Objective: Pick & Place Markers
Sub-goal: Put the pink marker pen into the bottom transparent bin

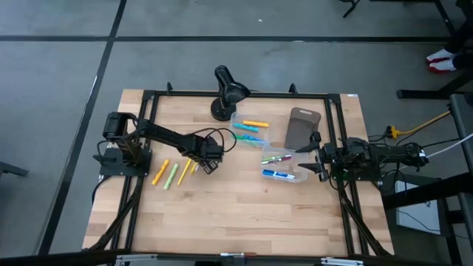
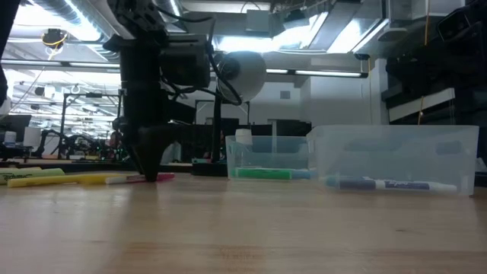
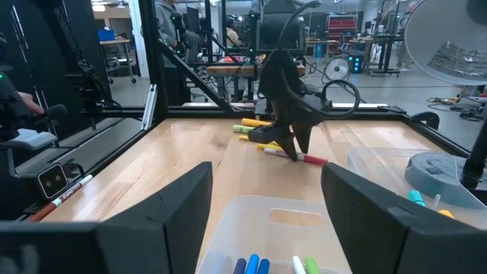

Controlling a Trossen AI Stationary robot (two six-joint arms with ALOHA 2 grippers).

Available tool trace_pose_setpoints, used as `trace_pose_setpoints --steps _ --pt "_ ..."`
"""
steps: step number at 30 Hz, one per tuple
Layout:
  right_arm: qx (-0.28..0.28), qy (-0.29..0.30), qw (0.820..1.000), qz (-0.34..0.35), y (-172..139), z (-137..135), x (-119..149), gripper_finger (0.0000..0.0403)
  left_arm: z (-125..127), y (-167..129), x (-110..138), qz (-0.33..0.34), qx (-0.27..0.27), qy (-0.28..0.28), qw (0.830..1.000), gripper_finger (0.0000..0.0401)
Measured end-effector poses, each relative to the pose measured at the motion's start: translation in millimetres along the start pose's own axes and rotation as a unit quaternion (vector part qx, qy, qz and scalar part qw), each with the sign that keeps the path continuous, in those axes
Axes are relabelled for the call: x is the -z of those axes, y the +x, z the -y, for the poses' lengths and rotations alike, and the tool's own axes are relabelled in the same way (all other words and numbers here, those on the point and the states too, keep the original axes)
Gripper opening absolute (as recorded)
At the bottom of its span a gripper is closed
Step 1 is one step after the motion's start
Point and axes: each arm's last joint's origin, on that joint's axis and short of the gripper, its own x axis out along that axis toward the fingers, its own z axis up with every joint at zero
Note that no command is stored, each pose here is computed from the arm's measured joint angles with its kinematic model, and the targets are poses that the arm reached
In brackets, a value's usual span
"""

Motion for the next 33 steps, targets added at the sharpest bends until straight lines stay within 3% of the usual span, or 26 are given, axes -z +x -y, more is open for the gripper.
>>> trace_pose_setpoints --steps 6,13,20,33 --pt "0.000 0.000 1.000 0.000 0.0 0.0 0.0 0.0244 -4.3 -9.0 -0.4 0.030 -0.006 0.032 0.999 0.0133" --pt "0.000 0.000 1.000 0.000 0.0 0.0 0.0 0.0244 -9.0 -11.6 -0.8 0.045 -0.032 0.064 0.996 0.0178" --pt "0.000 0.000 1.000 0.000 0.0 0.0 0.0 0.0244 -9.0 -12.3 -0.6 0.040 -0.024 0.039 0.998 0.0209" --pt "0.000 0.000 1.000 0.000 0.0 0.0 0.0 0.0244 -5.1 -13.7 -3.8 0.051 0.002 0.021 0.998 0.0187"
